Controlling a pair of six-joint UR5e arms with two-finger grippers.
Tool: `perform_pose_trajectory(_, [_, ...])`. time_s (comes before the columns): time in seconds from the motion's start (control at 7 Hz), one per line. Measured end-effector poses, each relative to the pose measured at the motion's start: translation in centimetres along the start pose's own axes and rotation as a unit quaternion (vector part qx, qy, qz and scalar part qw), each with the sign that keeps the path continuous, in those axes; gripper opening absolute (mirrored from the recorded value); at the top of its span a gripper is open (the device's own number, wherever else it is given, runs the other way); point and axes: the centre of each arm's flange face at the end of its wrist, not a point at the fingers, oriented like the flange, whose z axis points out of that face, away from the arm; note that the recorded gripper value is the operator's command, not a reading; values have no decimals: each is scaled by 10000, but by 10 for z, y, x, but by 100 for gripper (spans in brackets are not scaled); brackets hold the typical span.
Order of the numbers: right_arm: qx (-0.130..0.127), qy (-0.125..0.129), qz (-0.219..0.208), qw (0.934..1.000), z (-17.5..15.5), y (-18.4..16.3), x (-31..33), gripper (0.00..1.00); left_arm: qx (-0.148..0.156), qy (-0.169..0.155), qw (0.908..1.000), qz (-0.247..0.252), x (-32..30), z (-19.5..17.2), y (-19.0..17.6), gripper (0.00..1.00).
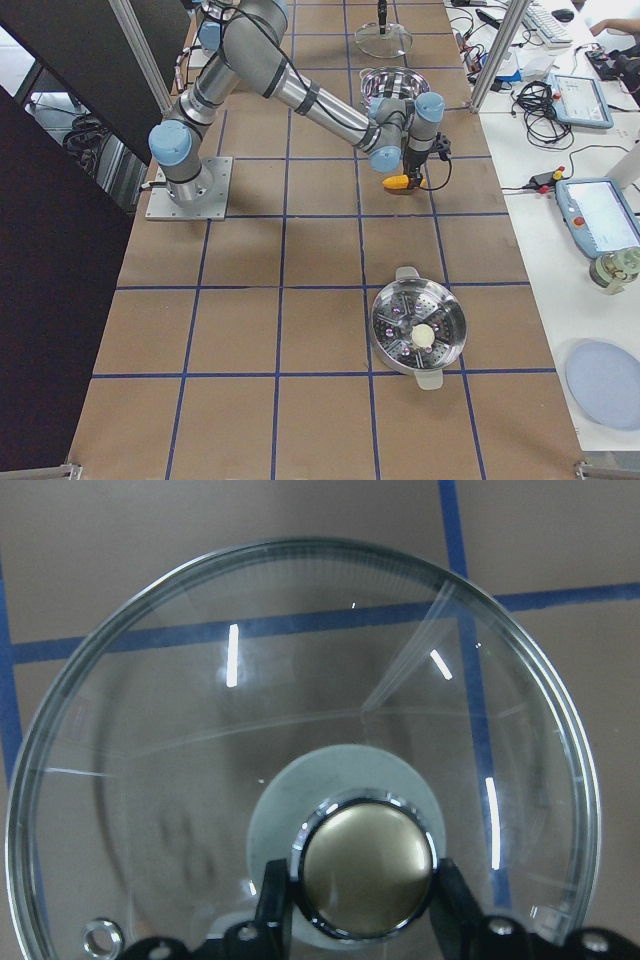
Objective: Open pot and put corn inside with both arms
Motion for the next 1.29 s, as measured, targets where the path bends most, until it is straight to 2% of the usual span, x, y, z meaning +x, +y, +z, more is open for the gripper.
perform_pose_trajectory(0.14, [35,10,22,10000,-6,-2,1,10,-29,22,10000,22,-1,6,1,100])
perform_pose_trajectory(0.29, [46,2,105,9999,-30,-5,1,10,-42,24,10000,61,-2,8,1,100])
perform_pose_trajectory(0.57, [-127,-133,288,9994,-120,-6,-28,10,-81,-28,9999,80,-4,9,2,100])
perform_pose_trajectory(0.71, [-97,-245,296,9992,-158,-3,-79,10,-85,-116,9999,74,-4,2,2,100])
perform_pose_trajectory(0.86, [-40,-309,241,9992,-179,4,-143,11,-124,-194,9997,56,0,-19,4,100])
perform_pose_trajectory(1.0, [83,-328,104,9994,-184,10,-204,11,-225,-200,9995,10,11,-56,11,100])
perform_pose_trajectory(1.29, [472,-300,-245,9981,-167,5,-288,13,-378,-153,9990,-208,59,-142,44,100])
